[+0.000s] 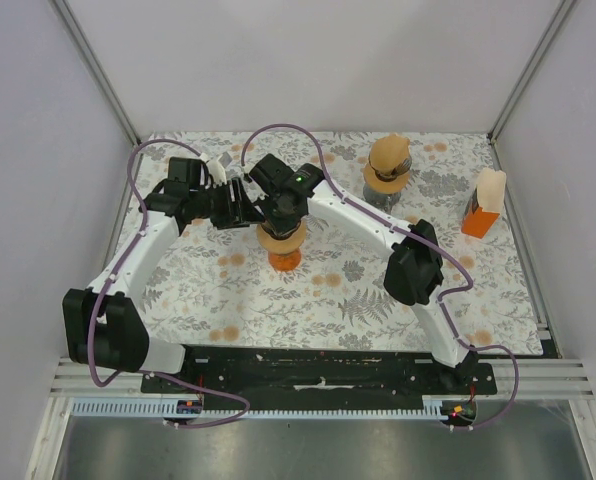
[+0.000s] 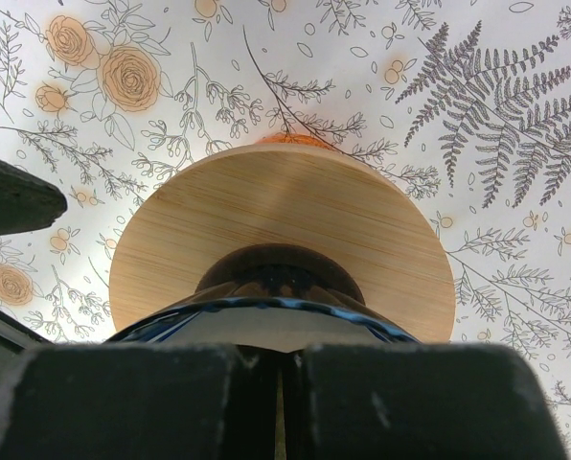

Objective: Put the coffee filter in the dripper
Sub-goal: Adjust the coffee filter in the coffee dripper.

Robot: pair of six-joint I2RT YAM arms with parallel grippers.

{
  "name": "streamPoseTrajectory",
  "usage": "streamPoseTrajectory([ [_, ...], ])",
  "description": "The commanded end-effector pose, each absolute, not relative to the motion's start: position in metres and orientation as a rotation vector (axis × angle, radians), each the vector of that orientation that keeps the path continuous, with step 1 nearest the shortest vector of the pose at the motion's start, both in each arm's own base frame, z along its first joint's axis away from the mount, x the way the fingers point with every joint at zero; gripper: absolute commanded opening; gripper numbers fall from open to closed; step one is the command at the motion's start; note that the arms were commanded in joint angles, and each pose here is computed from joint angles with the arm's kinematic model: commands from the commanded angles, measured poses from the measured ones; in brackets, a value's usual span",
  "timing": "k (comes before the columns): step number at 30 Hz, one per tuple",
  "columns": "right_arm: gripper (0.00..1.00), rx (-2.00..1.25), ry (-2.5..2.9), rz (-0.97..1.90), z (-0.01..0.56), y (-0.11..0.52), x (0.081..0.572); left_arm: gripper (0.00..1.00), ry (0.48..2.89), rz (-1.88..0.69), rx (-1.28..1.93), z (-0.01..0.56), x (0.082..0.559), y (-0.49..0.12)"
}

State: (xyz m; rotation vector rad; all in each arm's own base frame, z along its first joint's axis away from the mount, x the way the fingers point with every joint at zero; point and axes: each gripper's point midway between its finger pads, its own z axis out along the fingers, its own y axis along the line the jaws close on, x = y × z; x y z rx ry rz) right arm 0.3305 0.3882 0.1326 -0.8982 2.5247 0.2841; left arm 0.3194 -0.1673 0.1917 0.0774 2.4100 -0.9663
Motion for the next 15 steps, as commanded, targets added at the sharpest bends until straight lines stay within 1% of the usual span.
streamPoseTrajectory([
  [1, 0.00, -1.027, 2.657, 0.205, 0.073, 0.384, 0.307, 0.61, 2.288, -1.047, 0.084, 0.231, 0.336, -0.177],
  [4, 0.00, -1.030, 2.649, 0.233, 0.076, 0.387, 0.306, 0.62, 2.273, -1.063, 0.088, 0.239, 0.338, -0.179],
  [9, 0.00, -1.011, 2.595, 0.325, 0.098, 0.398, 0.308, 0.63, 2.257, -1.030, 0.057, 0.247, 0.349, -0.171],
  [15, 0.00, -0.996, 2.536, 0.363, 0.118, 0.405, 0.313, 0.61, 2.288, -1.072, 0.030, 0.229, 0.346, -0.175],
])
